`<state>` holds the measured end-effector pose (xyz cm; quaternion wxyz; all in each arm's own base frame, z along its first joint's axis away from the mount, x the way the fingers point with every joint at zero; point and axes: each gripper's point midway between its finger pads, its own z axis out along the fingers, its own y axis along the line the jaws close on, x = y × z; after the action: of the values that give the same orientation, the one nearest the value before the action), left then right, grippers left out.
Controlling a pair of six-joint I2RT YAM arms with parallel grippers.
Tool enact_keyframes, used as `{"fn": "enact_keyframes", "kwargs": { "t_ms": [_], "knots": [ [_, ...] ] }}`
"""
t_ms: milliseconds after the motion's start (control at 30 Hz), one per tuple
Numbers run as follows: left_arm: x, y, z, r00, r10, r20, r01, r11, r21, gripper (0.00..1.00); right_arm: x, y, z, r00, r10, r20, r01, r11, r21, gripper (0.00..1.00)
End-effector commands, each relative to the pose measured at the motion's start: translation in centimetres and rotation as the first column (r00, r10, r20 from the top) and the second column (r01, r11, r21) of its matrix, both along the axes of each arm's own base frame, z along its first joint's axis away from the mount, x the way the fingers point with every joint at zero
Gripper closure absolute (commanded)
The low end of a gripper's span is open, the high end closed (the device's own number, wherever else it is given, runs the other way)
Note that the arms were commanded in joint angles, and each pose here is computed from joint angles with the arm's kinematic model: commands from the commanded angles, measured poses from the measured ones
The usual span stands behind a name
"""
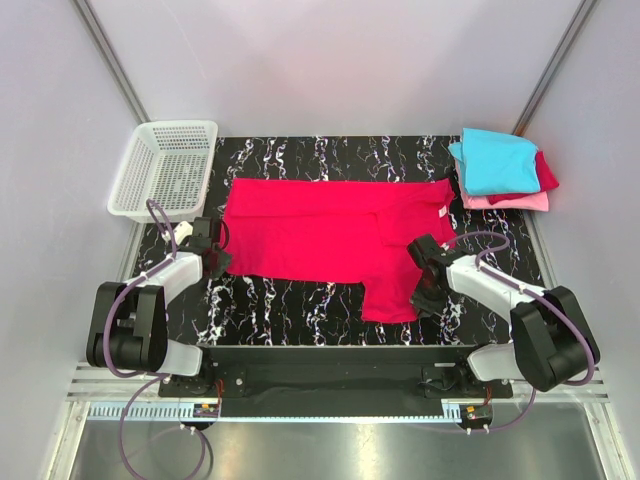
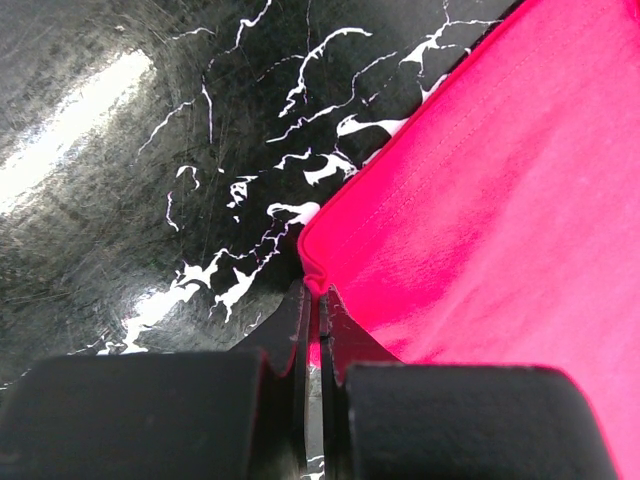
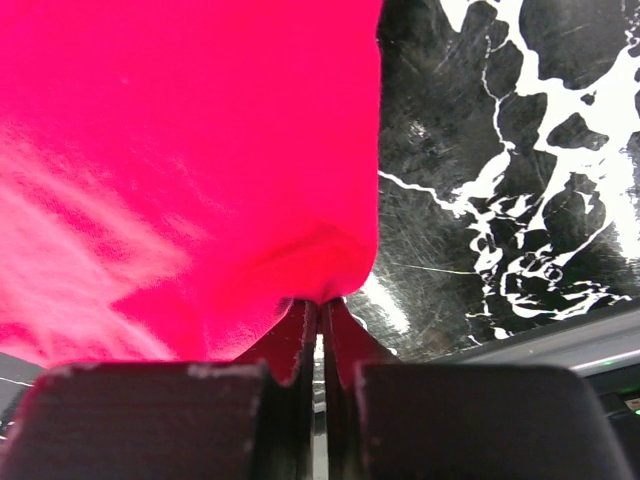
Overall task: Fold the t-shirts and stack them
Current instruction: Fold the tshirt
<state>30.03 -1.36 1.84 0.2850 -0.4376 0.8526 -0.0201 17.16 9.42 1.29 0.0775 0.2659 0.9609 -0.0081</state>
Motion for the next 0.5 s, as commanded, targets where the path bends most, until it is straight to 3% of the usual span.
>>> {"fn": "enact_keyframes", "kwargs": {
  "t_ms": [0, 233, 467],
  "knots": [
    [1.0, -0.2, 1.0, 0.998, -0.019, 0.053, 0.02, 1.0, -0.01, 1.0, 1.4, 0.6, 0.7, 0.999, 0.007, 0.046, -0.007, 1.0, 0.006, 1.0],
    [1.0, -0.3, 0.8, 0.999, -0.027, 0.046, 0.028, 1.0, -0.012, 1.0, 1.6, 1.0, 2.0, 0.997, 0.013, 0.072, -0.015, 1.0, 0.027, 1.0],
    [1.1, -0.6, 0.7, 0.998, -0.036, 0.044, 0.037, 0.999, -0.026, 1.0, 2.8, 1.5, 6.6, 0.987, 0.023, 0.158, -0.033, 0.998, 0.058, 0.99]
  ]
}}
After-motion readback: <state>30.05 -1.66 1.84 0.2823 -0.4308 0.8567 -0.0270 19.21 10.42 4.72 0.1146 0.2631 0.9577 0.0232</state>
